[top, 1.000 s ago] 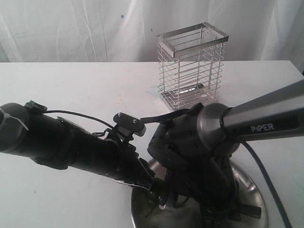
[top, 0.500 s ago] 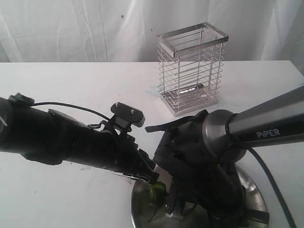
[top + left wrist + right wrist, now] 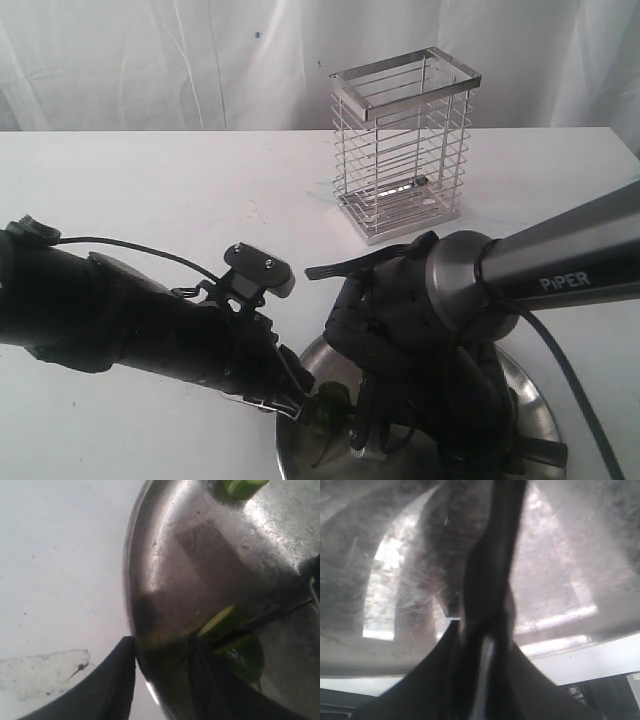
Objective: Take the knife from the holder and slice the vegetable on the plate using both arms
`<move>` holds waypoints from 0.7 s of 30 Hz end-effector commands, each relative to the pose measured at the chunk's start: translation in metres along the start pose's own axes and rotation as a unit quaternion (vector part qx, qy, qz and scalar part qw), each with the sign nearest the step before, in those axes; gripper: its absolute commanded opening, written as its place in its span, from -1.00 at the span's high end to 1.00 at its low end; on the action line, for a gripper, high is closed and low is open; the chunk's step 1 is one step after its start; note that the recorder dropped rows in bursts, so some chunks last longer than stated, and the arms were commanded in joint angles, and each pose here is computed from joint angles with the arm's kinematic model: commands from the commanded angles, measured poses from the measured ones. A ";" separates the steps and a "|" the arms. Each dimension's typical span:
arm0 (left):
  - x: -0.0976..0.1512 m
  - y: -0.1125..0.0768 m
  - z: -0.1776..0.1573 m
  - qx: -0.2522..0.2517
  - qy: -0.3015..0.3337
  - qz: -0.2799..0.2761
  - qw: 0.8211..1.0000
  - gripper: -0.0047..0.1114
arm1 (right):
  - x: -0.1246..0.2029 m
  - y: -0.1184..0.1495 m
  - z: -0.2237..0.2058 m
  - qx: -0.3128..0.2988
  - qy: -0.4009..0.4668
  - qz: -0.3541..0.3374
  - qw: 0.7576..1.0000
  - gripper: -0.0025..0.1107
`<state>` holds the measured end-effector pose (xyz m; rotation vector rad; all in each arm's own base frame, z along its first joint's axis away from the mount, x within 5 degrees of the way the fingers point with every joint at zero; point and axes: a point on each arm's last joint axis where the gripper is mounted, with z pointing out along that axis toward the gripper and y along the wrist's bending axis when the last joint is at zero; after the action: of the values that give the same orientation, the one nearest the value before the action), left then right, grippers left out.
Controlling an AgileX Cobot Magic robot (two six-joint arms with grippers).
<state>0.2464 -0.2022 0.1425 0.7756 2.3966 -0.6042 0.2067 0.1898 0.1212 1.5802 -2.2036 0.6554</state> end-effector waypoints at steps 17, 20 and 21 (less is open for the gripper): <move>0.004 -0.003 0.005 0.020 0.011 -0.002 1.000 0.22 | 0.003 0.000 -0.002 0.007 0.002 0.001 1.000 0.96; -0.011 -0.006 -0.017 -0.001 -0.029 0.022 0.999 0.22 | 0.004 0.000 -0.003 0.008 0.000 0.002 1.000 0.96; -0.014 -0.007 -0.021 -0.004 -0.037 0.025 0.999 0.22 | 0.006 -0.001 -0.006 0.011 -0.005 0.003 1.000 0.96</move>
<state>0.2469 -0.2016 0.1556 0.7981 2.3437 -0.5902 0.2068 0.1891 0.1221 1.5786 -2.2056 0.6662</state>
